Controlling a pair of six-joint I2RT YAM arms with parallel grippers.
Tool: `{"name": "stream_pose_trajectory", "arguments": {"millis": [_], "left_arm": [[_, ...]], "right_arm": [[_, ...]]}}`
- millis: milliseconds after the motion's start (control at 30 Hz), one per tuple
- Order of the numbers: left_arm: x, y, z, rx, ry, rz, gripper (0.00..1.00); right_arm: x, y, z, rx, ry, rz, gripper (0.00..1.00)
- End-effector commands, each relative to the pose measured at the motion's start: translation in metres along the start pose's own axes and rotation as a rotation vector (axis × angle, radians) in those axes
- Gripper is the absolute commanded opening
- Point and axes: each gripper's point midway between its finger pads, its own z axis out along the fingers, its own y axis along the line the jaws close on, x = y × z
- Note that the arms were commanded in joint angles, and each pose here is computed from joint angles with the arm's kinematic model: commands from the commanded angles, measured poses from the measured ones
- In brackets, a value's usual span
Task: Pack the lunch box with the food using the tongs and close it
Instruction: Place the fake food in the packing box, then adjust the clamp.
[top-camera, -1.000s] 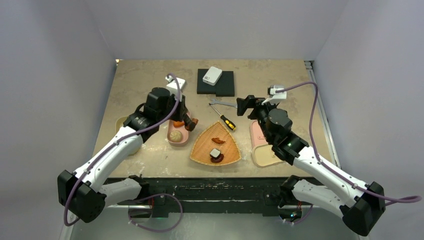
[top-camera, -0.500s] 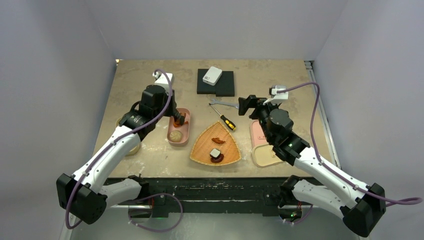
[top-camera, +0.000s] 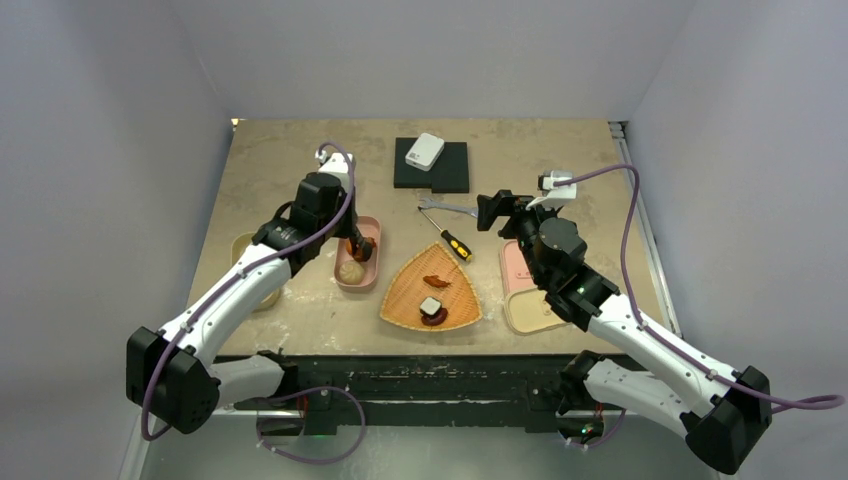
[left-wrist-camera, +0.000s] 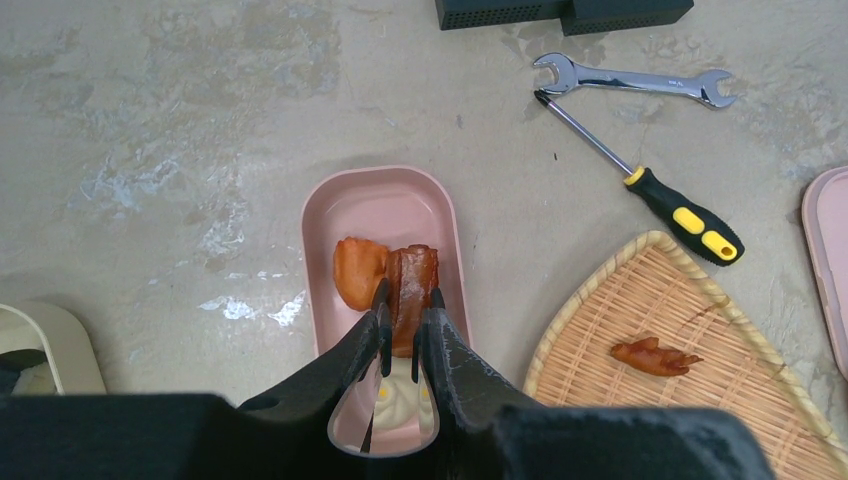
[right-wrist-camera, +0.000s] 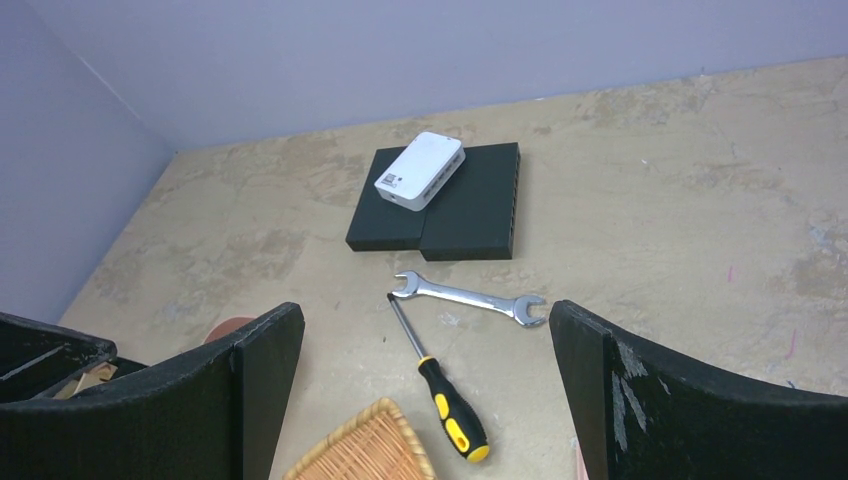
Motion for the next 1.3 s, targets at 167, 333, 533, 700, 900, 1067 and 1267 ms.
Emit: {"name": "stream_pose_trajectory", "arguments": {"millis": [167, 333, 533, 700, 900, 1067, 1267], "left_arm": [[-0.015, -0.004, -0.001, 0.025, -0.063, -0.039, 0.17], [-0.015, -0.003, -0.002, 0.022, -0.064, -0.034, 0.25], [-0.016, -0.001, -0.004, 0.013, -0.068, -0.029, 0.29], [-0.018, 0.001, -0.007, 0.003, -0.079, -0.025, 0.26], [-0.022, 0.001, -0.012, 0.013, -0.102, -0.019, 0.20], [-0.024, -0.002, -0.015, 0.027, -0.108, -0.025, 0.18], [-0.017, -0.006, -0.015, 0.063, -0.125, -0.046, 0.14]], "right_arm": [[-0.006, -0.005, 0.001, 0.027, -0.020, -0.006, 0.96], [-0.004, -0.004, 0.002, 0.024, -0.015, -0.010, 0.96], [-0.003, -0.003, 0.004, 0.023, -0.010, -0.011, 0.96], [-0.002, -0.003, 0.004, 0.024, -0.009, -0.012, 0.96], [-0.001, -0.002, 0.006, 0.023, -0.007, -0.013, 0.96], [0.000, -0.002, 0.006, 0.024, -0.005, -0.011, 0.96], [0.002, -0.003, 0.005, 0.025, -0.002, -0.009, 0.96]]}}
